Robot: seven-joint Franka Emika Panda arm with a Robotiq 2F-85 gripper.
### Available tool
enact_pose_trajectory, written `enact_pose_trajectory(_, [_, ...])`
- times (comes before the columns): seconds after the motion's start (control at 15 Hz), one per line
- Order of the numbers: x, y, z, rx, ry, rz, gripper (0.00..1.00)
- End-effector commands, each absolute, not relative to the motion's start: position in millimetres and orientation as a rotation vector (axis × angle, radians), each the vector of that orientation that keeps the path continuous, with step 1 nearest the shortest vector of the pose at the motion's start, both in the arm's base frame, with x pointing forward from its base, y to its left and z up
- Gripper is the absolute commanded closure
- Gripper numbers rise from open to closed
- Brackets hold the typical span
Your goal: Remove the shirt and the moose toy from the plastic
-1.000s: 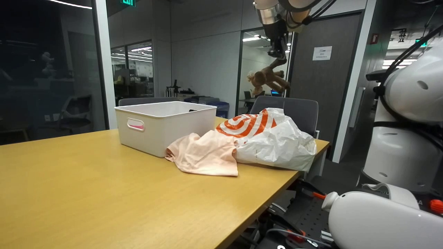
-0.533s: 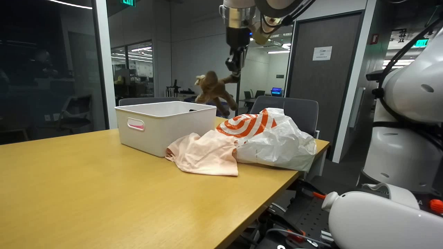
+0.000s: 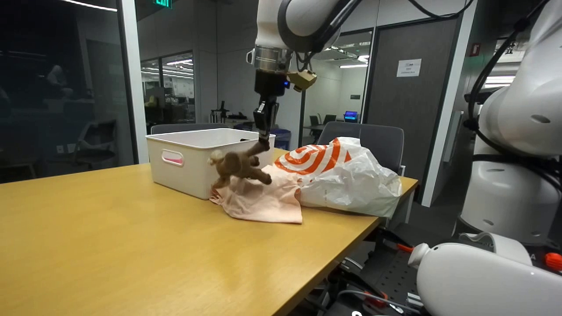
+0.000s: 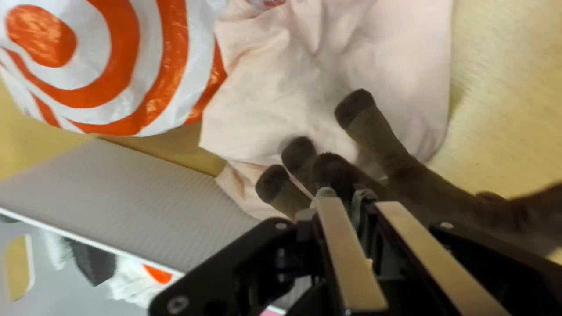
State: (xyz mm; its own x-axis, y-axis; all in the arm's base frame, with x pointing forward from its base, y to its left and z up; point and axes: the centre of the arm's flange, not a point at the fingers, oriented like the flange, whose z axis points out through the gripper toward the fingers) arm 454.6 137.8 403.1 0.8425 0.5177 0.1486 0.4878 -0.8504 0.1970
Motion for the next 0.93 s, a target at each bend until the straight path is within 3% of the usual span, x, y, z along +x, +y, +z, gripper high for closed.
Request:
enact_pose_trajectory(0.0, [471.1,131.0,416.8,2.975,0.809,0.150,0.53])
enact_pose_trajectory(0.47, [458.6,50.7,412.3,3.035,0.474,-0.047,0.01])
enact_pose_trajectory(0.87, [427.4,-41.1,404.4,3.093,0.078,-0.086,0.00])
